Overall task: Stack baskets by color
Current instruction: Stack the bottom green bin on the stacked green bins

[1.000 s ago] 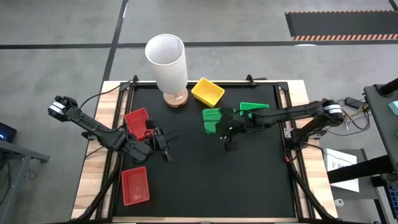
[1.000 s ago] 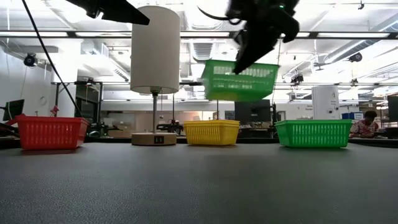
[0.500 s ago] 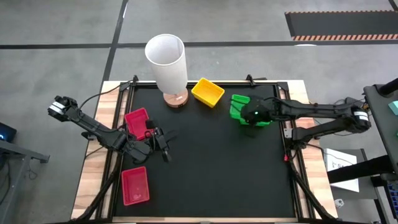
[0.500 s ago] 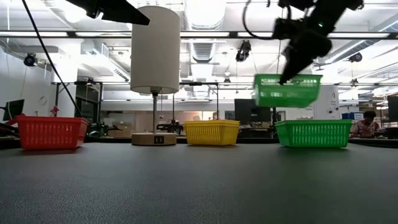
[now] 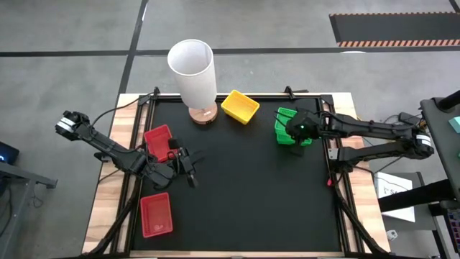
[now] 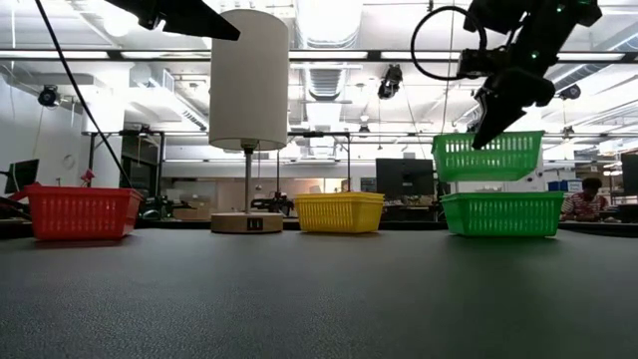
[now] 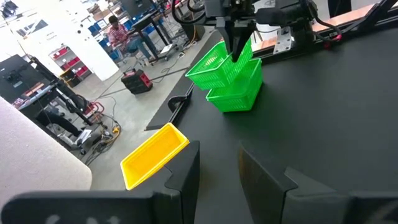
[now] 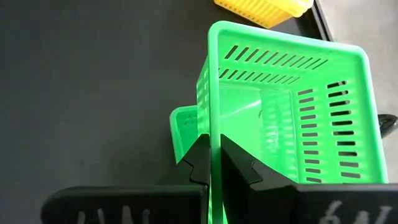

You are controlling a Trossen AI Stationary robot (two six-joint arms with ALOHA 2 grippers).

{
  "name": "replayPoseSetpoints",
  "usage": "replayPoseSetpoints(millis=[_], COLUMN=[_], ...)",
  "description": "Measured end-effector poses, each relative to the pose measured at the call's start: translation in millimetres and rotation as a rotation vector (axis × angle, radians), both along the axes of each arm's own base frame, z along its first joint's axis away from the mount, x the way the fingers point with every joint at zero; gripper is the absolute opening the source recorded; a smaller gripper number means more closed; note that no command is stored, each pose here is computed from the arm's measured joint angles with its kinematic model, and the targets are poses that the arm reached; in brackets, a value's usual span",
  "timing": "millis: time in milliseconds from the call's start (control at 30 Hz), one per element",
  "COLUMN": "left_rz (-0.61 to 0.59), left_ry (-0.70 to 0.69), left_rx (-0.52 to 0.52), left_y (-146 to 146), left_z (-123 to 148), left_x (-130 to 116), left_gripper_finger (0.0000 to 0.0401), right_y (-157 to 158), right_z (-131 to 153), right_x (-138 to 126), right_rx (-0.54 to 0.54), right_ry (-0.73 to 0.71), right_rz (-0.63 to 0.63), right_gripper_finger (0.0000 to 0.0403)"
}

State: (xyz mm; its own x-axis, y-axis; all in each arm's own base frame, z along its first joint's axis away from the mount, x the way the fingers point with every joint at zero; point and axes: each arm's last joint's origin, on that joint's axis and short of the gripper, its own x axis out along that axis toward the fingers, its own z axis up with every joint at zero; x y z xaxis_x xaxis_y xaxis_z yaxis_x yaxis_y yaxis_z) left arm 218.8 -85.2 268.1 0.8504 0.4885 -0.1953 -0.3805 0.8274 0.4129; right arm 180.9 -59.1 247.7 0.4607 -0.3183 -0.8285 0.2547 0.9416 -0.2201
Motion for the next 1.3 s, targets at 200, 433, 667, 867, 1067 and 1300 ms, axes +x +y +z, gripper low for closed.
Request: replayPoseSetpoints(millis=[200, 433, 667, 867, 1067, 1300], left_rz=[0.000, 0.000, 0.000, -0.001, 0.000, 0.000], left_ry=[0.001, 0.001, 0.002, 0.003, 0.002, 0.003], left_rx=[0.001, 0.001, 0.001, 0.003, 0.003, 0.003], left_y=[0.0, 0.0, 0.0, -0.1, 0.0, 0.0], left_z=[0.0, 0.0, -0.1, -0.1, -0.1, -0.1], left_x=[0.0, 0.0, 0.0, -0.1, 0.0, 0.0], left_gripper_finger=[0.0093, 0.0093, 0.0093, 0.0093, 0.0093, 0.0093], right_y=[-3.4, -13.4, -16.9, -17.7, -17.2, -17.3], right_z=[-4.8, -25.1, -41.2, -46.1, -43.2, -24.9], right_x=[2.9, 14.4, 23.4, 25.7, 24.4, 23.2], right_rx=[0.027, 0.060, 0.076, 0.082, 0.078, 0.080], right_ry=[0.021, 0.131, 0.214, 0.238, 0.226, 0.245], right_rz=[-0.001, -0.026, -0.027, -0.025, -0.025, -0.056], right_gripper_finger=[0.0009, 0.0009, 0.0016, 0.0035, 0.0051, 0.0073])
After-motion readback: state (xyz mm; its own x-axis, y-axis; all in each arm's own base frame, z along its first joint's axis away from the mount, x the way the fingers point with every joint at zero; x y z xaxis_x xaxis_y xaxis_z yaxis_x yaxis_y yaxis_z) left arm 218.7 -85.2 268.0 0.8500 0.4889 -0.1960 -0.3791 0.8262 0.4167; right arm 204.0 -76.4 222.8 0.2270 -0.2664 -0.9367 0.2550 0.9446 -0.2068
